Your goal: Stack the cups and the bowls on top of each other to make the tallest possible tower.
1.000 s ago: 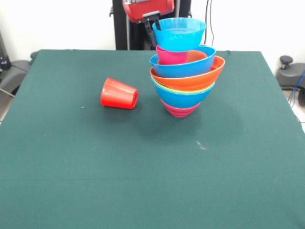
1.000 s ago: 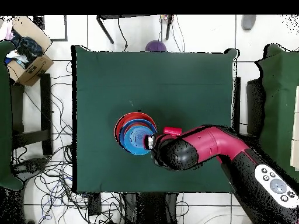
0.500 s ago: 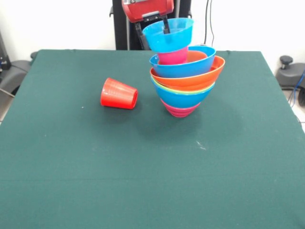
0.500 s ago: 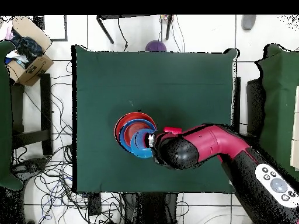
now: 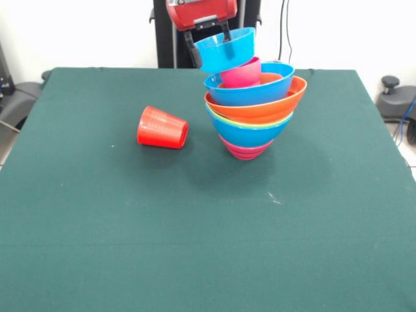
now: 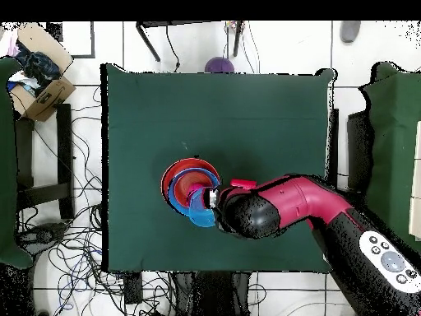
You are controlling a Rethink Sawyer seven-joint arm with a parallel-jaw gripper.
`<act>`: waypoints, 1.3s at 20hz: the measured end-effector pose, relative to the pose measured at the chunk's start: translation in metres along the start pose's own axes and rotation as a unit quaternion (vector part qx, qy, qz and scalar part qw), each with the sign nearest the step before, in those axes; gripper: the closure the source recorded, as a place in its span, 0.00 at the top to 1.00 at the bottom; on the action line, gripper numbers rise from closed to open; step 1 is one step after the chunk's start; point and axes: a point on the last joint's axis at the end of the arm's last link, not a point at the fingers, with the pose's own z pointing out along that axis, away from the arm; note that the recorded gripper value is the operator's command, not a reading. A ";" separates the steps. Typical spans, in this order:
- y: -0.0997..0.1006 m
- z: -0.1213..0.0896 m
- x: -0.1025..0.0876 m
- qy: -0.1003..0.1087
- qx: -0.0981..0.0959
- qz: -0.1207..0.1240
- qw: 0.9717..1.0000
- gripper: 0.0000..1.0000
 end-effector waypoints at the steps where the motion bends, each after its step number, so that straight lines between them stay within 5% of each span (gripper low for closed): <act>1: 0.000 0.000 0.000 0.000 0.000 0.000 1.000 1.00; 26: 0.015 -0.002 -0.004 -0.001 0.007 -0.016 1.000 1.00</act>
